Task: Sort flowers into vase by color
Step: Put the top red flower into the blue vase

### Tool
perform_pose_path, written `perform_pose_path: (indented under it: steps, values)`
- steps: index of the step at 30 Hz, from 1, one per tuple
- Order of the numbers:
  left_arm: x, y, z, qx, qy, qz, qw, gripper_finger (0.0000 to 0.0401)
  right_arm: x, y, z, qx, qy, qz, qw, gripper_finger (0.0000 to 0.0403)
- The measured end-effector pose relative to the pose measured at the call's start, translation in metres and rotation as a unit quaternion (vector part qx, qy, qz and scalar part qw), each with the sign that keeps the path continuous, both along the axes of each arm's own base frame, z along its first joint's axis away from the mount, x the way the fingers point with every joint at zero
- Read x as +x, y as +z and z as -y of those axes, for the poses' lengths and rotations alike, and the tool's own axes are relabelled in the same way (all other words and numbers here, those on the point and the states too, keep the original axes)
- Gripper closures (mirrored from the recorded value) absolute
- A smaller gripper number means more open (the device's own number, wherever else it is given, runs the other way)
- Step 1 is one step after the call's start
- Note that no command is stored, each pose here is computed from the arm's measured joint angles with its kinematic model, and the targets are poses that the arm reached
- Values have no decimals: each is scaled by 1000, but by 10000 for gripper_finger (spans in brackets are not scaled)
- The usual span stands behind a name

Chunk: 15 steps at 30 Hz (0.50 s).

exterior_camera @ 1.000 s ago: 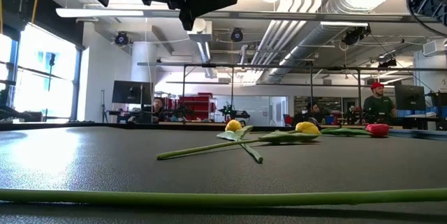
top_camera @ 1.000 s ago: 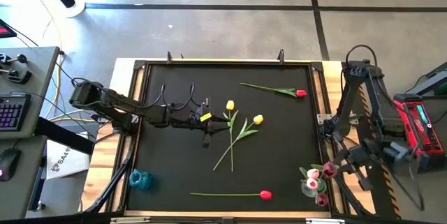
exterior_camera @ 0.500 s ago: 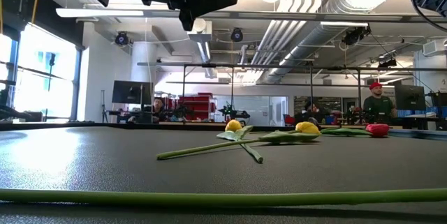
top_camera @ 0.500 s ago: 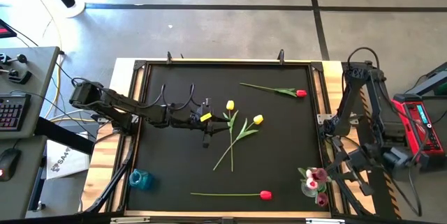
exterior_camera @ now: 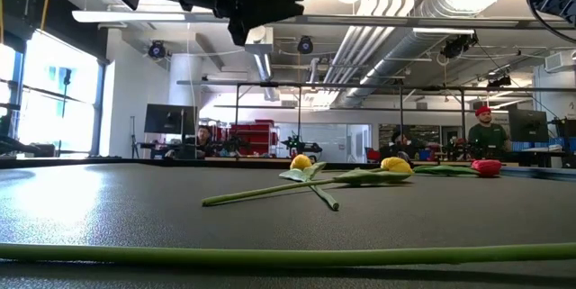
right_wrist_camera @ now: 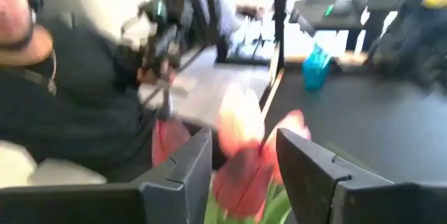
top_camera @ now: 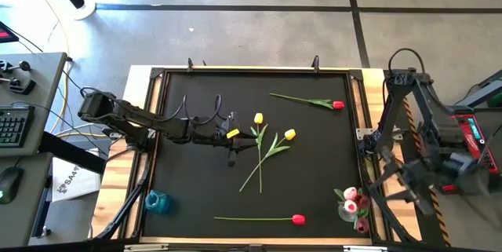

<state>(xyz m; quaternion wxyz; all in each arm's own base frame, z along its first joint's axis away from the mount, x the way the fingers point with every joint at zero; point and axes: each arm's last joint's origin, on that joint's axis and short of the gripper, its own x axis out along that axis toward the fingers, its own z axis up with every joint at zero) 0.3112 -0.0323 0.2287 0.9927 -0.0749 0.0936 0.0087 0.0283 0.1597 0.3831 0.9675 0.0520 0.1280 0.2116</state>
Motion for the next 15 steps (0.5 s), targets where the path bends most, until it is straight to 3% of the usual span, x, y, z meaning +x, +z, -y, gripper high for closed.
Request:
perform_pose_path:
  steps: [7, 11, 15]
  values:
    - [0, -6, -23, -27, 43, -31, 998, 302, 4, 31, 21, -12, -148, 89, 985, 276]
    - [4, -1, -43, -23, 77, -78, 994, 302, 11, 30, 29, -31, -230, 112, 966, 279]
    - [20, 13, -62, 21, 93, -123, 988, 301, 21, 17, 36, -30, -292, 118, 949, 279]
